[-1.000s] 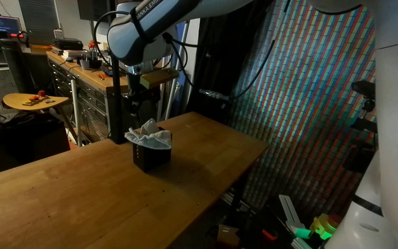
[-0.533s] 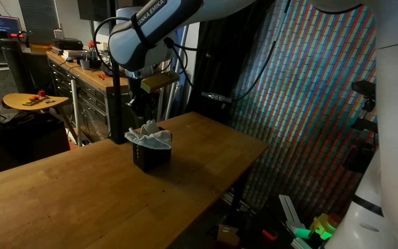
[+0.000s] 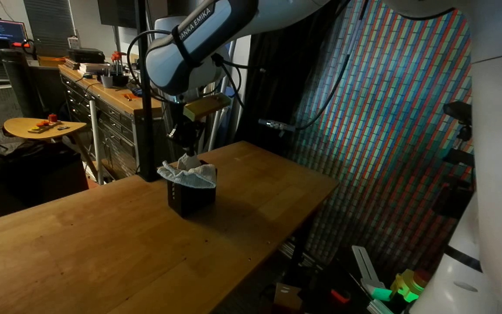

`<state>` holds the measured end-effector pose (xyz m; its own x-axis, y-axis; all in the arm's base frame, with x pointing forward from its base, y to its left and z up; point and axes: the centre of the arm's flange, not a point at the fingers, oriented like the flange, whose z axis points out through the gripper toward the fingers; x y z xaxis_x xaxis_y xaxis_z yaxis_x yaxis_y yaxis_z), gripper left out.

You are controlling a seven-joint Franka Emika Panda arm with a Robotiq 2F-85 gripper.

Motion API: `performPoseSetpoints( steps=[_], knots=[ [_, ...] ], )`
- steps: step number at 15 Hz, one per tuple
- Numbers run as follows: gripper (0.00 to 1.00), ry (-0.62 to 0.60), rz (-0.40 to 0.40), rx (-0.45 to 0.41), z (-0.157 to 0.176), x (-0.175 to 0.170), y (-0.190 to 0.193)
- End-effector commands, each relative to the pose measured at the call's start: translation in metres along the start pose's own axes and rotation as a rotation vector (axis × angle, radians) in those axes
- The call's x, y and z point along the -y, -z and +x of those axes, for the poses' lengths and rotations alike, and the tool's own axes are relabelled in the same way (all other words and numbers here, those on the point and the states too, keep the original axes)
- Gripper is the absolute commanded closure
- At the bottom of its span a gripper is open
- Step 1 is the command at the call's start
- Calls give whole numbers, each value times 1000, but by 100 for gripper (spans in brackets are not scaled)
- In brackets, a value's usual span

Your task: Put the white towel inside the black basket

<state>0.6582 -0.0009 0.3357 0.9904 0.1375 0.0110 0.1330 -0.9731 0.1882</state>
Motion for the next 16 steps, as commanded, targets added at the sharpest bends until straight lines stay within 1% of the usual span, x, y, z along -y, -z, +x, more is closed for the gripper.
performPoseSetpoints(
  steps=[1, 5, 9, 11, 13, 16],
  knots=[
    [97, -24, 38, -47, 11, -3, -7],
    [99, -61, 89, -46, 12, -7, -31],
    [97, -100, 133, -17, 5, -16, -65],
    [98, -118, 154, 2, 2, -21, -83],
    [98, -125, 175, 33, -1, -23, -103],
    [97, -124, 206, 104, -9, -20, -137]
  ],
)
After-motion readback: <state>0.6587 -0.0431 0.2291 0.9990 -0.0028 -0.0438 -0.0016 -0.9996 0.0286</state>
